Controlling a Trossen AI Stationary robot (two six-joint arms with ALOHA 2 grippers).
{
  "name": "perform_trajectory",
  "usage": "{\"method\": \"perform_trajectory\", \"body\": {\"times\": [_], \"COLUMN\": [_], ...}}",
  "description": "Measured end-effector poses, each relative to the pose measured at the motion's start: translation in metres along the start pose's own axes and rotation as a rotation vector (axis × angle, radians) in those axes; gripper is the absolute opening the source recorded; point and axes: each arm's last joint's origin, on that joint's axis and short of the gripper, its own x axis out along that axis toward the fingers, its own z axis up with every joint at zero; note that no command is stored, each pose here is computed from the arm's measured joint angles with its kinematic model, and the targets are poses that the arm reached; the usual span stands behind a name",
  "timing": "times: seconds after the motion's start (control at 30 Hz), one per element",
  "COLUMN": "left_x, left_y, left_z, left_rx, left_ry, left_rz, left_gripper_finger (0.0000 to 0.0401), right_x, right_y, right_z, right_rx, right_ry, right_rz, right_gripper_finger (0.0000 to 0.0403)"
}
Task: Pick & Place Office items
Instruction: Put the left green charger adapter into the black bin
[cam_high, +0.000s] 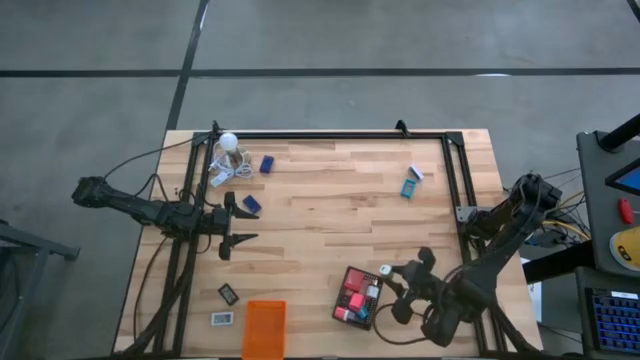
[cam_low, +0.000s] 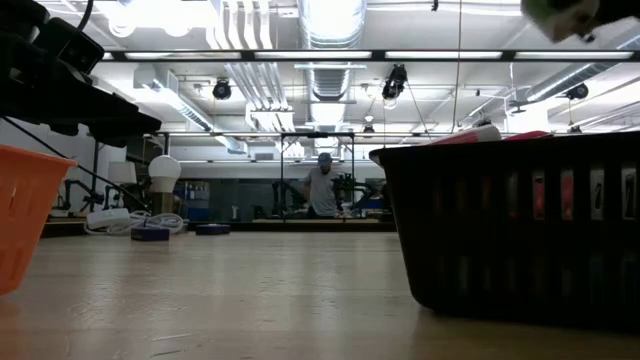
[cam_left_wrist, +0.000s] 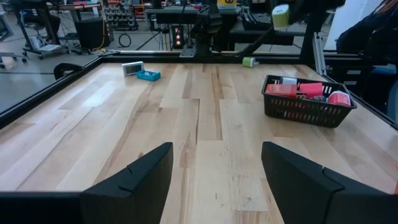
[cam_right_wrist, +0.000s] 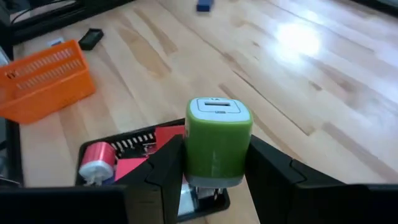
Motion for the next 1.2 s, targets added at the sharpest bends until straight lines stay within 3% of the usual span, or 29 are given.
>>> {"method": "perform_trajectory", "body": {"times": [0.27,0.47,0.9,1.2], "left_x": [0.0,0.0,0.0,0.0], "left_y": [0.0,0.0,0.0,0.0], "left_z": [0.0,0.0,0.0,0.0], "left_rx": [0.0,0.0,0.0,0.001], "left_ry": [0.0,0.0,0.0,0.002], "left_rz": [0.0,0.0,0.0,0.0], "left_gripper_finger": [0.0252,0.0252,0.0252,0.0252], "right_x": [0.033,0.052,0.067,0.09], "right_y": [-0.007,-0.015,-0.021,-0.008], "right_z": [-0.027,-0.039,-0.041,-0.068], "right_rx": [-0.125,-0.048,-0.028,-0.074], "right_ry": [-0.147,-0.198,-0.065,-0.036], "right_rz": [0.076,0.163,0.265,0.243], "right_gripper_finger": [0.0139,0.0139,0.0139,0.0139]}}
